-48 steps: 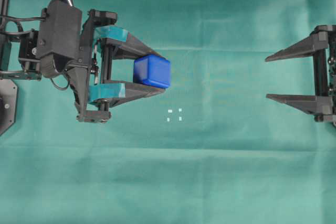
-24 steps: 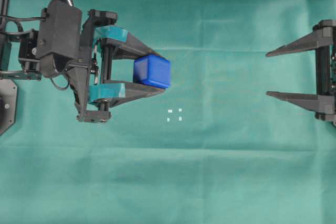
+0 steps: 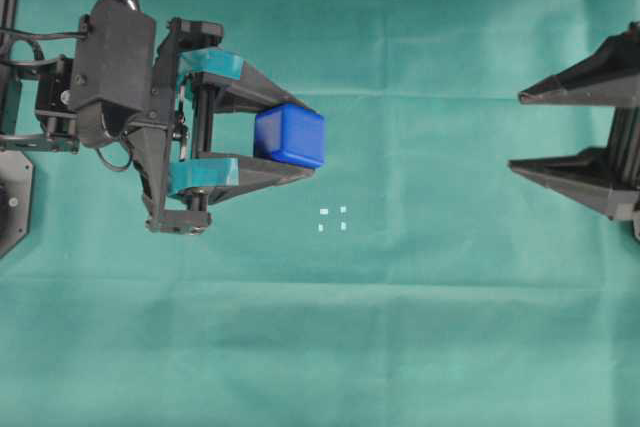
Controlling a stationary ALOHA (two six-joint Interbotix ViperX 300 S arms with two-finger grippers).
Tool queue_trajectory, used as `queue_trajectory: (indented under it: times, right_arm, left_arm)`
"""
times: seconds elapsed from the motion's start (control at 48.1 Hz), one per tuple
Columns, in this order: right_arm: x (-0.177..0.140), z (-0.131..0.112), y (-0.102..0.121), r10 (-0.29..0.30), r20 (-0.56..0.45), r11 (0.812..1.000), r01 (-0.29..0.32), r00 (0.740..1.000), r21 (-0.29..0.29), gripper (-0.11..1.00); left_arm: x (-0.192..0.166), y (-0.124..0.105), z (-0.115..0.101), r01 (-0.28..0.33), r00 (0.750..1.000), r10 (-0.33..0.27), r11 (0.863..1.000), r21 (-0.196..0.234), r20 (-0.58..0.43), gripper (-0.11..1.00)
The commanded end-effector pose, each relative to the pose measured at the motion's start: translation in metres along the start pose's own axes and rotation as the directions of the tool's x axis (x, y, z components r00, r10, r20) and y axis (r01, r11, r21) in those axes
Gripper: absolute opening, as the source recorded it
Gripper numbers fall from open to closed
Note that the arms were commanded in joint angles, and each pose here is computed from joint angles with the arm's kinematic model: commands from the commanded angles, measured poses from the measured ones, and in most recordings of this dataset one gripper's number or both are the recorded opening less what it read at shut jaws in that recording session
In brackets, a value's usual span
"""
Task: Handover the blue block to the right arm after grasping it with the left arm, then place it in the designated position.
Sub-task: 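Reach the right gripper toward the cube held by the left gripper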
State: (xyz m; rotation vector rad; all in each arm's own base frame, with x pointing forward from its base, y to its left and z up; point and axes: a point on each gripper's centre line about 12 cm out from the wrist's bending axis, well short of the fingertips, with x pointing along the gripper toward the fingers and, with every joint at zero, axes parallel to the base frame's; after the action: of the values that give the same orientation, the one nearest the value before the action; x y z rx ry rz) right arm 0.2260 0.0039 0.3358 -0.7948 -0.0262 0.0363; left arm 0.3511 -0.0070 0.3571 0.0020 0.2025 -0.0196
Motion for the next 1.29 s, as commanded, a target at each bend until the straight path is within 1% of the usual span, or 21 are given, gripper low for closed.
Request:
queue_trajectory:
  times: [0.0, 0.042, 0.062, 0.146, 0.187, 0.25, 0.395, 0.624, 1.269]
  right_arm:
    - [0.0024, 0.0095, -0.0073, -0.013, 0.036, 0.993, 0.017, 0.999, -0.120, 0.92]
    - [0.0030, 0.0095, -0.0058, -0.006, 0.040, 0.984, 0.012, 0.999, -0.177, 0.92]
    - [0.0034, 0.0097, -0.0053, -0.002, 0.042, 0.976, 0.011, 0.999, -0.219, 0.92]
    - [0.0053, 0.0090, -0.0029, 0.012, 0.044, 0.950, 0.002, 0.999, -0.314, 0.91]
    - [0.0063, 0.0085, -0.0019, 0.018, 0.043, 0.937, -0.002, 0.999, -0.348, 0.91]
    - [0.0069, 0.0092, -0.0016, 0.022, 0.048, 0.925, -0.002, 0.999, -0.379, 0.91]
    - [0.0069, 0.0146, -0.0036, 0.015, 0.083, 0.919, 0.019, 0.996, -0.394, 0.91]
    - [0.0092, 0.0125, -0.0015, 0.024, 0.076, 0.919, 0.008, 0.997, -0.393, 0.91]
    - [0.0102, 0.0125, -0.0013, 0.025, 0.077, 0.920, 0.007, 0.997, -0.392, 0.91]
  left_arm:
    - [-0.0030, 0.0005, 0.0090, -0.001, 1.000, 0.001, 1.000, -0.005, 0.028, 0.46]
    - [-0.0030, 0.0005, 0.0082, -0.001, 1.000, 0.001, 1.000, -0.005, 0.025, 0.46]
    - [-0.0030, 0.0005, 0.0090, -0.001, 1.000, 0.001, 1.000, -0.005, 0.028, 0.46]
    - [-0.0030, 0.0005, 0.0090, -0.001, 1.000, 0.001, 1.000, -0.005, 0.028, 0.46]
    - [-0.0030, 0.0005, 0.0090, -0.001, 1.000, 0.001, 1.000, -0.006, 0.028, 0.46]
    - [-0.0026, 0.0005, 0.0086, -0.001, 1.000, 0.001, 1.000, -0.005, 0.026, 0.46]
    - [-0.0026, 0.0005, 0.0090, -0.001, 1.000, 0.001, 1.000, -0.006, 0.026, 0.46]
    - [-0.0022, 0.0005, 0.0092, -0.001, 1.000, 0.001, 1.000, -0.006, 0.026, 0.46]
    - [-0.0021, 0.0005, 0.0086, -0.001, 1.000, 0.001, 1.000, -0.006, 0.025, 0.46]
